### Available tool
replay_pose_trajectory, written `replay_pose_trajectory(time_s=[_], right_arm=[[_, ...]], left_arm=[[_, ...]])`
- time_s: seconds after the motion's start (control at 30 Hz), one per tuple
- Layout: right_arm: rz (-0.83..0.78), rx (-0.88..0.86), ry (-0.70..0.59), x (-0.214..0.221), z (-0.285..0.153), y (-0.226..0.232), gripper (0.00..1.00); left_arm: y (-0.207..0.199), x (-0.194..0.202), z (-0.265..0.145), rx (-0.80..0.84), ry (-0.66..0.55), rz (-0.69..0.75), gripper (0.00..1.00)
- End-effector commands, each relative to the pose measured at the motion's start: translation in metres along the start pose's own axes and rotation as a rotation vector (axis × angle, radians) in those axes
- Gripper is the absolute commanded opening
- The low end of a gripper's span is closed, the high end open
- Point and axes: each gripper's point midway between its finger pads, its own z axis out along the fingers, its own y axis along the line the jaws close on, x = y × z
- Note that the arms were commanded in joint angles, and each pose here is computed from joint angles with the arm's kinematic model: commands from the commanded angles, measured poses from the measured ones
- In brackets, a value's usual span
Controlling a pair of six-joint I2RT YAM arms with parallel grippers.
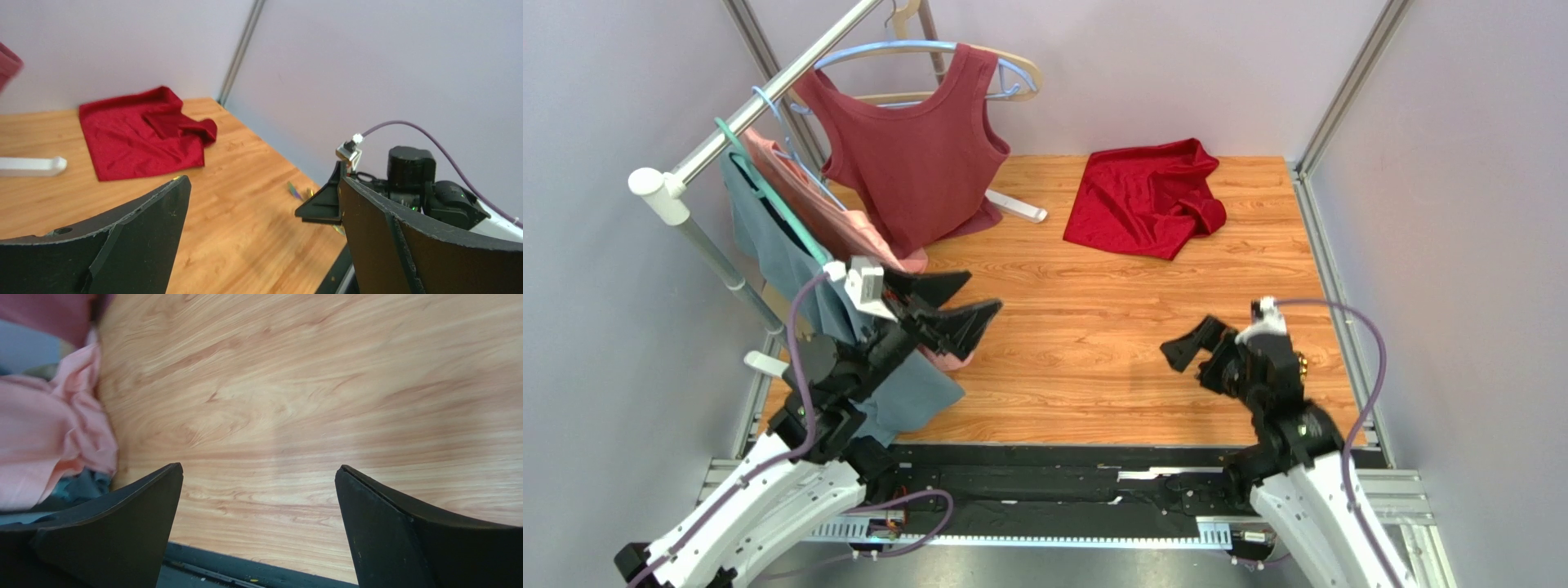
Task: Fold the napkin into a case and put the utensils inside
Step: Pick up the crumpled napkin from the corner of the board.
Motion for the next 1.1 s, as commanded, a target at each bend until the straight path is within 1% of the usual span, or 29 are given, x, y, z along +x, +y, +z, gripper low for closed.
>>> replay_pose_trajectory(time_s=[0.0, 0.03, 0.07, 0.1, 0.13, 0.17, 0.2, 0.23, 0.27, 0.3, 0.33, 0.37, 0.4, 0.43, 0.47, 0.5, 0.53, 0.6, 0.63, 0.67, 0.73, 0.77, 0.83, 0.87, 0.93, 0.97, 1.0, 1.03, 1.07], right_arm=[[-0.121, 0.160, -0.082, -0.066, 0.014, 0.013, 1.00], [-0.171, 0.196, -0.071, -0.075, 0.021, 0.013, 1.00], [-0.194, 0.232, -0.069, -0.096, 0.034, 0.023, 1.00], [-0.217, 0.287, -0.082, -0.110, 0.044, 0.021, 1.00], [-0.258, 0.322, -0.082, -0.123, 0.053, 0.020, 1.00], [-0.277, 0.345, -0.088, -0.145, 0.076, 0.028, 1.00], [-0.289, 0.349, -0.080, -0.154, 0.089, 0.031, 1.00], [-0.276, 0.359, -0.095, -0.172, 0.100, 0.030, 1.00], [-0.280, 0.384, -0.040, -0.170, 0.134, 0.017, 1.00], [-0.270, 0.331, -0.071, -0.195, 0.147, 0.036, 0.97], [-0.253, 0.329, -0.063, -0.205, 0.165, 0.031, 0.94], [-0.241, 0.285, -0.024, -0.206, 0.183, 0.036, 0.83], [-0.237, 0.277, -0.009, -0.218, 0.215, 0.038, 0.80], [-0.239, 0.271, 0.015, -0.220, 0.229, 0.038, 0.77], [-0.241, 0.277, 0.036, -0.223, 0.239, 0.038, 0.74], [-0.229, 0.274, 0.097, -0.207, 0.266, 0.027, 0.74], [-0.229, 0.244, 0.069, -0.221, 0.276, 0.037, 0.72], [-0.231, 0.238, 0.114, -0.211, 0.296, 0.030, 0.68], [-0.225, 0.247, 0.138, -0.203, 0.313, 0.020, 0.64], [-0.221, 0.262, 0.154, -0.198, 0.318, 0.013, 0.55], [-0.212, 0.288, 0.192, -0.184, 0.327, -0.002, 0.50], [-0.209, 0.308, 0.212, -0.173, 0.327, -0.012, 0.46], [-0.191, 0.325, 0.237, -0.161, 0.325, -0.021, 0.43], [-0.184, 0.345, 0.266, -0.148, 0.318, -0.028, 0.43], [-0.160, 0.342, 0.286, -0.133, 0.308, -0.031, 0.43], [-0.150, 0.320, 0.257, -0.140, 0.298, -0.021, 0.42], [-0.131, 0.323, 0.320, -0.111, 0.288, -0.032, 0.42], [-0.127, 0.303, 0.335, -0.102, 0.281, -0.028, 0.42], [-0.126, 0.273, 0.351, -0.093, 0.275, -0.021, 0.42]], left_arm=[[0.021, 0.018, 0.023, -0.131, 0.147, -0.010, 0.99], [0.027, 0.025, 0.039, -0.158, 0.177, -0.044, 0.99], [0.033, 0.028, 0.048, -0.208, 0.179, -0.108, 0.99], [0.036, 0.034, 0.056, -0.223, 0.202, -0.136, 0.99], [0.043, 0.044, 0.072, -0.250, 0.239, -0.149, 0.99], [0.042, 0.051, 0.081, -0.235, 0.270, -0.141, 0.99], [0.043, 0.058, 0.087, -0.228, 0.308, -0.137, 0.97], [0.047, 0.067, 0.103, -0.232, 0.350, -0.134, 0.94], [0.046, 0.073, 0.111, -0.222, 0.382, -0.133, 0.91], [0.055, 0.089, 0.109, -0.257, 0.457, -0.133, 0.80], [0.058, 0.096, 0.123, -0.266, 0.498, -0.130, 0.72], [0.061, 0.102, 0.127, -0.271, 0.535, -0.116, 0.65], [0.063, 0.103, 0.130, -0.287, 0.566, -0.114, 0.58], [0.071, 0.120, 0.133, -0.309, 0.614, -0.116, 0.56], [0.075, 0.124, 0.134, -0.320, 0.623, -0.115, 0.56], [0.076, 0.127, 0.137, -0.316, 0.625, -0.117, 0.56], [0.079, 0.132, 0.138, -0.318, 0.632, -0.120, 0.56], [0.083, 0.134, 0.142, -0.330, 0.623, -0.119, 0.56], [0.088, 0.140, 0.143, -0.345, 0.634, -0.124, 0.56], [0.087, 0.143, 0.144, -0.336, 0.644, -0.131, 0.56], [0.086, 0.149, 0.148, -0.321, 0.662, -0.142, 0.55], [0.085, 0.153, 0.148, -0.314, 0.671, -0.155, 0.55], [0.086, 0.161, 0.150, -0.305, 0.675, -0.169, 0.54], [0.087, 0.164, 0.151, -0.307, 0.678, -0.183, 0.54], [0.090, 0.172, 0.157, -0.313, 0.682, -0.191, 0.50], [0.092, 0.174, 0.159, -0.331, 0.677, -0.200, 0.49], [0.093, 0.172, 0.165, -0.347, 0.661, -0.205, 0.47], [0.099, 0.180, 0.167, -0.375, 0.667, -0.209, 0.47], [0.107, 0.180, 0.170, -0.420, 0.645, -0.197, 0.47]])
